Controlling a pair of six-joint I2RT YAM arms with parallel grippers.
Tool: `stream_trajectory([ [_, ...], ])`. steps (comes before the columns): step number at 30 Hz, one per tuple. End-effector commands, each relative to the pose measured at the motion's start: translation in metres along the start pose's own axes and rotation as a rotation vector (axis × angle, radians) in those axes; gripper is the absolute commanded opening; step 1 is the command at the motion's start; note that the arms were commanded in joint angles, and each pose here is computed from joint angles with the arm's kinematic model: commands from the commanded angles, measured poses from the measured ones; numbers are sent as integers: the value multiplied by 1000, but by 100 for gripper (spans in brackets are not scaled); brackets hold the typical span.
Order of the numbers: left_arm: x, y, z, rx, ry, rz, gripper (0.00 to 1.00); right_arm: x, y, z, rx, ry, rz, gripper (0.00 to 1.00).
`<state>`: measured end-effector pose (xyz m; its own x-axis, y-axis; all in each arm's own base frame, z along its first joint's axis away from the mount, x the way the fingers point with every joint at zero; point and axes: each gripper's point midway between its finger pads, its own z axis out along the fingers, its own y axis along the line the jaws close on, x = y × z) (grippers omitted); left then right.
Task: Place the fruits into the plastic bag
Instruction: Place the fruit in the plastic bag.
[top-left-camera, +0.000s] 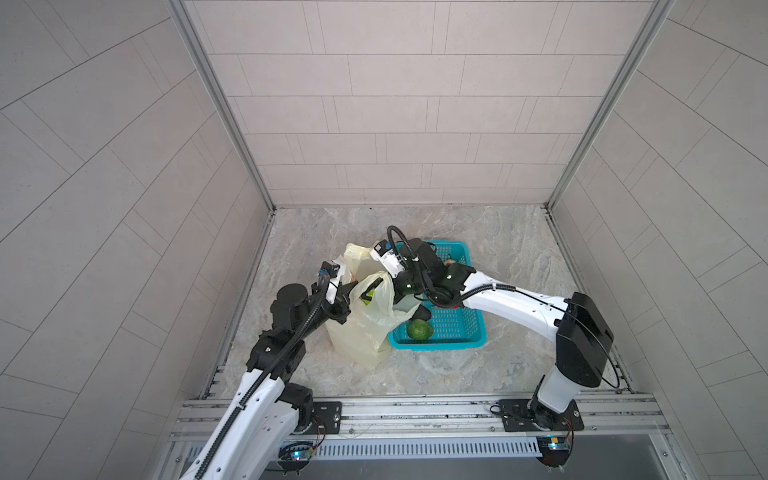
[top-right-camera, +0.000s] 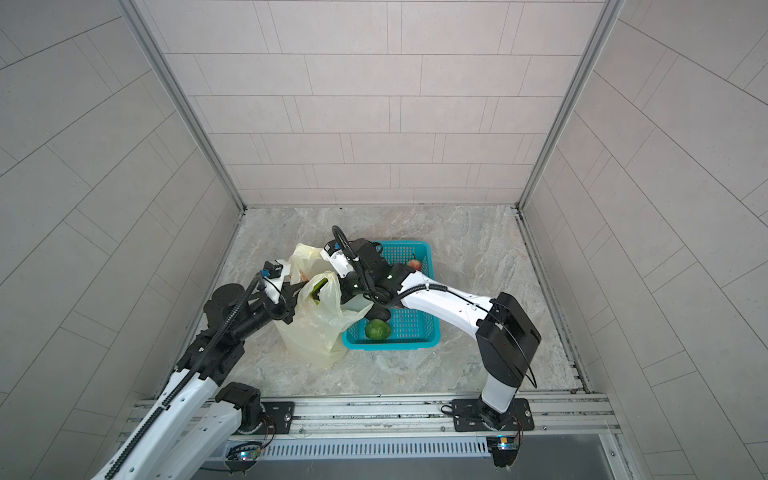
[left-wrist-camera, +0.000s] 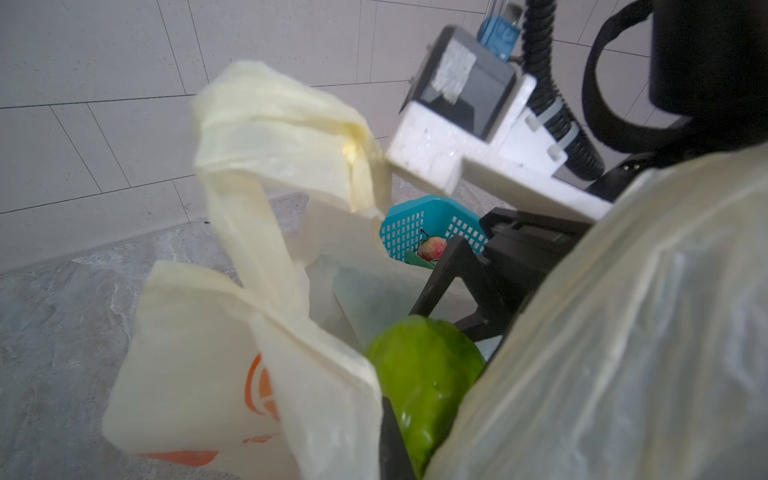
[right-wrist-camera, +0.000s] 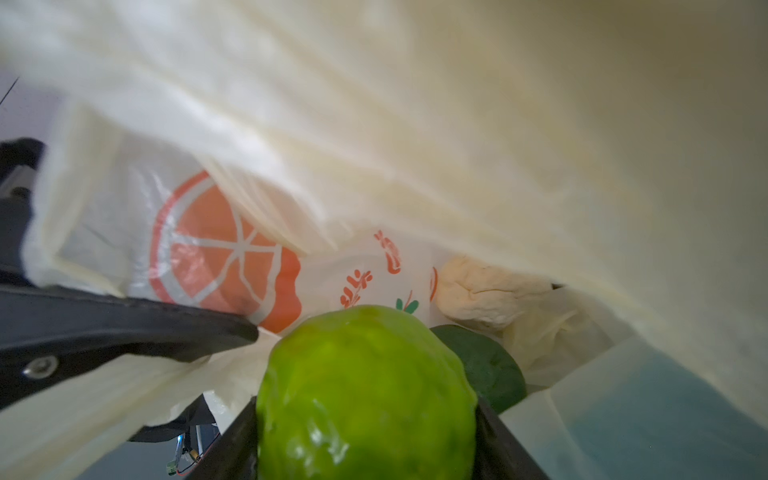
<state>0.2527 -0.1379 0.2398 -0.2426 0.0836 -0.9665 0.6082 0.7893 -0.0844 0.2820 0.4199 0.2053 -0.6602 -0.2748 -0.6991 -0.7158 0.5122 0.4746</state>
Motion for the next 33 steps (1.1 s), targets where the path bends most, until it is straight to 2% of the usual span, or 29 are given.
stream_trajectory([
  [1, -14, -3, -5, 2, -49, 26, 0, -5, 5, 11, -28, -13, 15, 42],
  [3, -14, -3, -6, -2, -54, 28, 0, 0, -2, 15, -4, -1, 24, 48],
  [6, -12, -2, -7, -8, -51, 31, 0, 6, -13, 16, 48, 7, 29, 63],
  [9, -11, -2, -8, -11, -49, 32, 0, 6, -20, 10, 96, -7, 19, 75],
  [12, -9, -1, -8, -17, -44, 32, 0, 3, -23, 2, 113, -18, 15, 83],
  [15, -9, 0, -9, -25, -43, 36, 0, -1, -24, -7, 120, -29, 16, 87],
  [16, -8, 0, -9, -27, -42, 38, 0, -2, -24, -10, 121, -32, 12, 98],
  [33, -5, 2, -8, -35, -31, 48, 0, -11, -12, -96, 135, -134, -49, 99],
])
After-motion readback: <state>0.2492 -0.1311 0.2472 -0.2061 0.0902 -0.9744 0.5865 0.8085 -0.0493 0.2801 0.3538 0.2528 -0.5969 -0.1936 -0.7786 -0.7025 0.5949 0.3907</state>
